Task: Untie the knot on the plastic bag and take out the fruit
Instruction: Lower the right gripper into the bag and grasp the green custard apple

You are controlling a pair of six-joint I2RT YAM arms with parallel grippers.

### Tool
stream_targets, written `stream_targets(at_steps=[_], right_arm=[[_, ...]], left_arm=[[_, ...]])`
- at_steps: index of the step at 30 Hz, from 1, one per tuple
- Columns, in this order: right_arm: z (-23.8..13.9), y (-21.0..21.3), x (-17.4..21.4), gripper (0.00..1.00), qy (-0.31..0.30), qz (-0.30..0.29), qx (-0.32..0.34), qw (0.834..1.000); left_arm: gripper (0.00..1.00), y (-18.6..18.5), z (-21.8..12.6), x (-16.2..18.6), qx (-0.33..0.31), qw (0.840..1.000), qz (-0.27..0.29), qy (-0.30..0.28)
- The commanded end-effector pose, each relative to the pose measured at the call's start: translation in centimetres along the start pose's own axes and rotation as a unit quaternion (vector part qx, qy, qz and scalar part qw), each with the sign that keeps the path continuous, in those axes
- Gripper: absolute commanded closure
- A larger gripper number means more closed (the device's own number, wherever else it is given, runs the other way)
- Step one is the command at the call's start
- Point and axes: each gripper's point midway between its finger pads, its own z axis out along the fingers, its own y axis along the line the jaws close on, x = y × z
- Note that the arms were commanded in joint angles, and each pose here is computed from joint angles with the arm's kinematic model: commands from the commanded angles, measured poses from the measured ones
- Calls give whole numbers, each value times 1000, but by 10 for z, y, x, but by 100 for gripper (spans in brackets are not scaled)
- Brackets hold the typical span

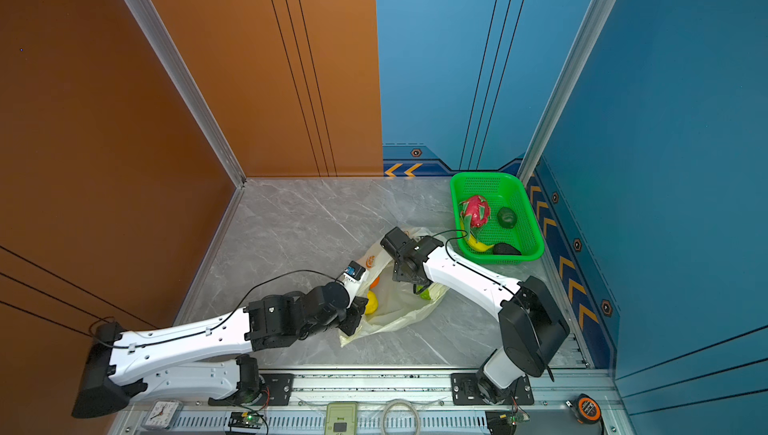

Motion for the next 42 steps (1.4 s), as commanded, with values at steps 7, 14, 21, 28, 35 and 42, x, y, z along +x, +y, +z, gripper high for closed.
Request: stream_targets(at_steps=[7, 14, 21, 28, 35, 42], right_arm=[[33, -1, 18, 13, 35, -9, 2, 999], [27, 21, 21, 13, 32, -24, -25, 999], [41, 26, 22, 16, 45, -33, -17, 998], [49, 29, 16, 27, 48, -39, -17, 998], [18, 40, 18, 36, 39, -40, -64, 996], [-30, 60, 29, 37, 25, -47, -132, 990]], left_arm=[[100, -12, 6, 0, 17, 1000, 23, 6], [100, -15, 10, 2, 16, 999, 30, 14], [100, -17, 15, 2, 16, 999, 32, 17], [100, -18, 16, 1, 14, 999, 31, 17], [100, -14, 15, 2, 2, 1000, 27, 12], [100, -5, 14, 4, -15, 1000, 24, 5]])
